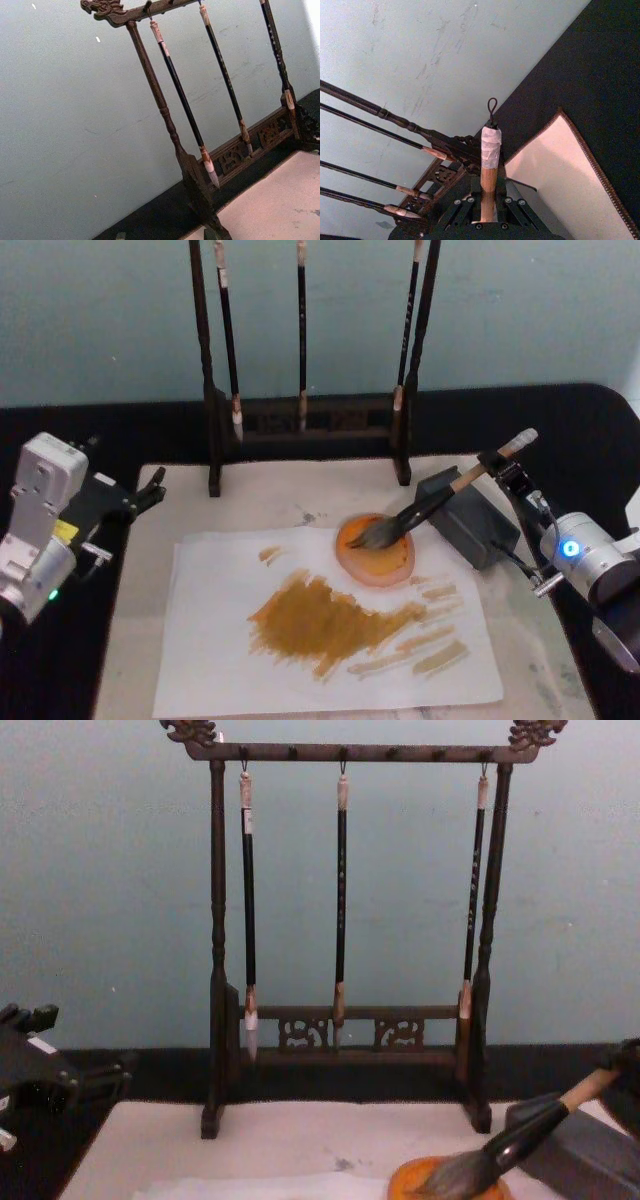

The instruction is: Pick up the brush from the inkstone, write on the paper, then place the brush back to its original position.

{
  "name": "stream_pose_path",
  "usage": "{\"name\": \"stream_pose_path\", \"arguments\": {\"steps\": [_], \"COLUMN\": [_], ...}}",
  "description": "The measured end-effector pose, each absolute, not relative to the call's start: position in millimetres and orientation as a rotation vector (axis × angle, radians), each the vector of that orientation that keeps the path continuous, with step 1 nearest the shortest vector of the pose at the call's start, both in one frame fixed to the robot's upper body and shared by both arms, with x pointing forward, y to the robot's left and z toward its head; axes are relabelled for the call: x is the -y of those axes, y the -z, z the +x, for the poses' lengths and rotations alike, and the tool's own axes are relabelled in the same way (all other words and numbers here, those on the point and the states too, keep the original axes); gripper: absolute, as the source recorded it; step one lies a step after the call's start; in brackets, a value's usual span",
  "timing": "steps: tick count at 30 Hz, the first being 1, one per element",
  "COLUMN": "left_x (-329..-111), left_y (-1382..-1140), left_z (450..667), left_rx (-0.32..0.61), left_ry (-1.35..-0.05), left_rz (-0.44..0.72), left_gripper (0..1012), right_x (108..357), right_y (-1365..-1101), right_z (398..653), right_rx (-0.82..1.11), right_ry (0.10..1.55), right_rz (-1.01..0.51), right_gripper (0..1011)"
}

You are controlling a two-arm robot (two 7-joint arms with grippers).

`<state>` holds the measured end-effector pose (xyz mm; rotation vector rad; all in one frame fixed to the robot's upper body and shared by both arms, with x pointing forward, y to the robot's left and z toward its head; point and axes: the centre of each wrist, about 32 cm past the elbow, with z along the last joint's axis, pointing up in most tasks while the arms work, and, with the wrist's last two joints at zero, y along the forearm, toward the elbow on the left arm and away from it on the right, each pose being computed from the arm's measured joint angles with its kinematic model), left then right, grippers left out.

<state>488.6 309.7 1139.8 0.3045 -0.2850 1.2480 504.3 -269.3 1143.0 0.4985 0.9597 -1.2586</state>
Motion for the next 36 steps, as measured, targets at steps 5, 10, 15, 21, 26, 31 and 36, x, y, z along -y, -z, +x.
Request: {"name": "stream_pose_path", "arguments": {"steps": [5,10,15,21,26,31,36], "left_x": [-309.7,-309.7,-309.7,-309.7,-309.7,-309.7,-309.7], "left_y": [-1139.8,-1139.8,-1139.8,-1139.8,-1139.8,-1139.8,-1139.8], "left_z": [488.6,488.6,488.6,488.6,488.6,488.6,488.6], "left_rx": [0.285,0.285,0.285,0.285,0.285,0.285,0.285], "left_ry": [-1.248,-1.248,-1.248,-1.248,-1.248,-1.248,-1.248], "left_rz": [0.304,0.304,0.304,0.304,0.305,0.304,0.304], "left_gripper": [1010,1009,1010,1010,1010,1009,1010], "right_x": [269.3,269.3,269.3,269.1,267.8,266.6,265.9], "right_y": [-1143.0,-1143.0,-1143.0,-1143.1,-1147.4,-1153.5,-1165.6], "right_z": [504.3,504.3,504.3,504.2,504.5,505.4,505.8], "right_rx": [-0.959,-0.959,-0.959,-0.955,-0.946,-0.930,-0.855], "right_ry": [1.259,1.259,1.259,1.258,1.239,1.216,1.185], "right_rz": [0.498,0.498,0.498,0.500,0.531,0.554,0.561], "right_gripper": [160,161,161,161,161,161,161]}}
